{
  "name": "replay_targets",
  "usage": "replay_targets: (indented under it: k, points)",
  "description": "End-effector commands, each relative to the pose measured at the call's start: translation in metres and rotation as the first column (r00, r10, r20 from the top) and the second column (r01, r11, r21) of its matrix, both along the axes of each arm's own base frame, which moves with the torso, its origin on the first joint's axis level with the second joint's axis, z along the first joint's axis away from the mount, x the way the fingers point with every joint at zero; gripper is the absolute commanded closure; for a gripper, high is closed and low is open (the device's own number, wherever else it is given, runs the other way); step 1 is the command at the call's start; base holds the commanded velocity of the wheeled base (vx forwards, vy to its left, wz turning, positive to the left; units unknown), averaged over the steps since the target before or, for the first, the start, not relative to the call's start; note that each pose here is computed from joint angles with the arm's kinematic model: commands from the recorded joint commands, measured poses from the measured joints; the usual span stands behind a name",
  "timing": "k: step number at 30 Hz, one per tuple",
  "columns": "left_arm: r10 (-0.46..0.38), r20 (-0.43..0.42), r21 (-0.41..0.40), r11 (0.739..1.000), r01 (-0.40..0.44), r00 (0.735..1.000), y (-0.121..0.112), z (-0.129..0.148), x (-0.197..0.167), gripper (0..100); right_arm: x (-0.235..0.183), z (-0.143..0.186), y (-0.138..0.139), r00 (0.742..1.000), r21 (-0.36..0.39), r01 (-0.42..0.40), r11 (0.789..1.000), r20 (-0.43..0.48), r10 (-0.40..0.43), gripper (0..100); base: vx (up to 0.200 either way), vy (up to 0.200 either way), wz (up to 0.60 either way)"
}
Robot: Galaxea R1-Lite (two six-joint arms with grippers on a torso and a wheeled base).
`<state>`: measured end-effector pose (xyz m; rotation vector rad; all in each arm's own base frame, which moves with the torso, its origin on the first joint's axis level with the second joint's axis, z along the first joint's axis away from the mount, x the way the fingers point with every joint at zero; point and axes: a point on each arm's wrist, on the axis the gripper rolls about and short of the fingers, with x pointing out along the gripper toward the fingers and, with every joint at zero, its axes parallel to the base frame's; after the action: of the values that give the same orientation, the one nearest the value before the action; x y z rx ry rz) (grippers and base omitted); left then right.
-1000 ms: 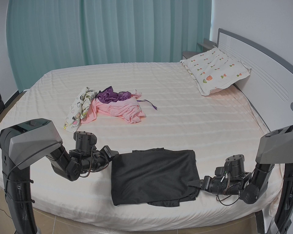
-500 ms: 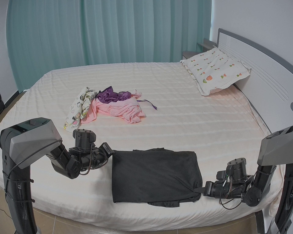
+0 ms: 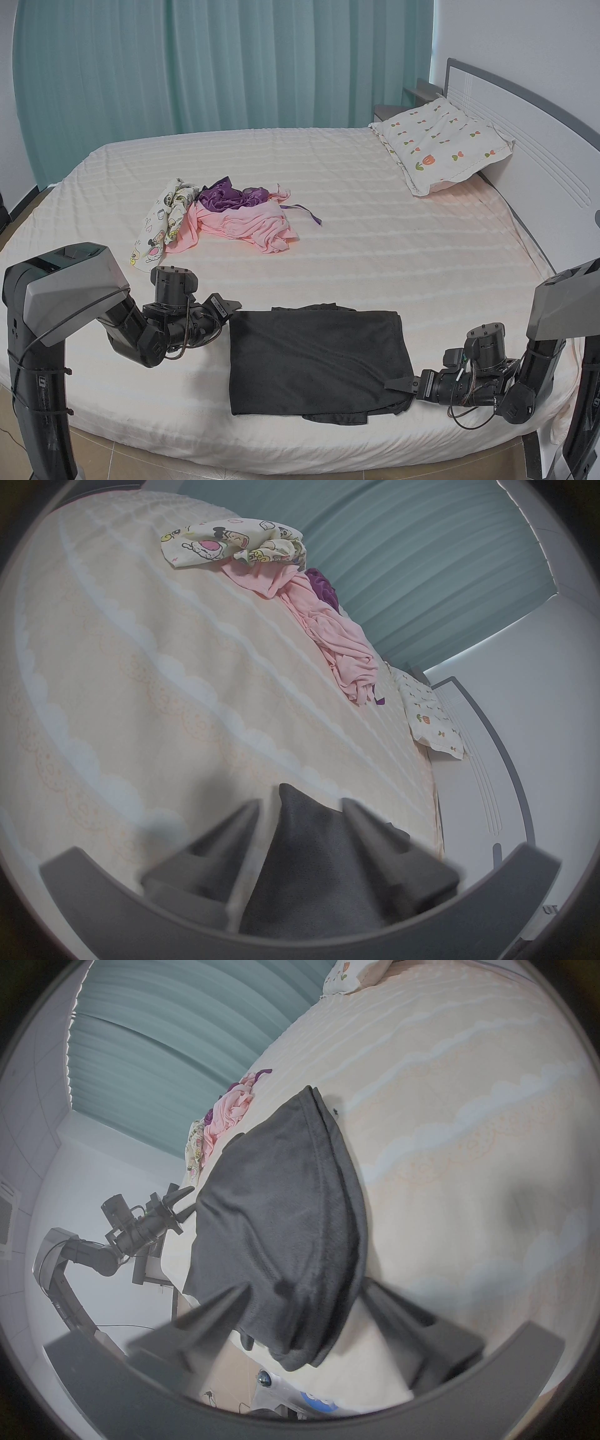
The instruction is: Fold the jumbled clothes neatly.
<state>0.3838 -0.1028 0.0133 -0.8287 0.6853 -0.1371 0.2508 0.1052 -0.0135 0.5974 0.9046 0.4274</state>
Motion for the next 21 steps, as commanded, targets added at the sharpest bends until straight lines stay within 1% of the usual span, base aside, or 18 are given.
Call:
replay_targets:
  k: [1, 4, 8, 9, 12, 15, 17, 19, 21]
  points:
    - [0.000, 0.004, -0.004, 1.000, 0.000, 1.000, 0.000, 0.002, 0.000, 0, 0.005, 0.005, -0.003, 0.999, 0.025, 0.027, 0.999, 0.032, -0.028, 0, 0.000, 0.000, 0.00]
    - [0.001, 0.006, -0.006, 1.000, -0.001, 1.000, 0.002, 0.007, -0.005, 0, 0.008, 0.008, -0.009, 0.997, 0.050, 0.065, 0.997, 0.048, -0.067, 0, 0.000, 0.000, 0.00]
    - [-0.027, 0.000, -0.010, 1.000, 0.027, 1.000, 0.002, 0.013, -0.017, 0, 0.011, 0.008, -0.009, 0.996, 0.057, 0.069, 0.996, 0.052, -0.072, 0, 0.000, 0.000, 0.00]
    - [-0.064, -0.005, -0.021, 0.998, 0.064, 0.998, -0.001, 0.015, -0.024, 0, 0.015, 0.007, -0.009, 0.995, 0.063, 0.075, 0.995, 0.068, -0.080, 0, 0.000, 0.000, 0.00]
    - [-0.103, -0.004, -0.033, 0.994, 0.103, 0.995, -0.007, 0.016, -0.030, 0, 0.018, 0.004, -0.011, 0.994, 0.063, 0.084, 0.994, 0.071, -0.088, 0, 0.000, 0.000, 0.00]
    - [-0.156, -0.010, 0.022, 0.988, 0.156, 0.988, -0.011, 0.009, -0.035, 0, 0.018, 0.003, -0.014, 0.993, 0.063, 0.094, 0.994, 0.069, -0.098, 0, 0.000, 0.000, 0.00]
    - [-0.211, -0.010, 0.093, 0.973, 0.211, 0.977, -0.013, 0.001, -0.040, 0, 0.019, 0.004, -0.014, 0.993, 0.064, 0.093, 0.994, 0.072, -0.098, 0, 0.000, 0.000, 0.00]
    - [-0.242, -0.027, 0.134, 0.961, 0.243, 0.970, -0.013, -0.006, -0.045, 0, 0.019, 0.004, -0.014, 0.993, 0.064, 0.093, 0.994, 0.072, -0.098, 0, 0.000, 0.000, 0.00]
    - [-0.263, -0.037, 0.148, 0.953, 0.265, 0.964, -0.017, -0.011, -0.047, 0, 0.018, 0.003, -0.013, 0.993, 0.063, 0.092, 0.994, 0.068, -0.096, 0, 0.000, 0.000, 0.00]
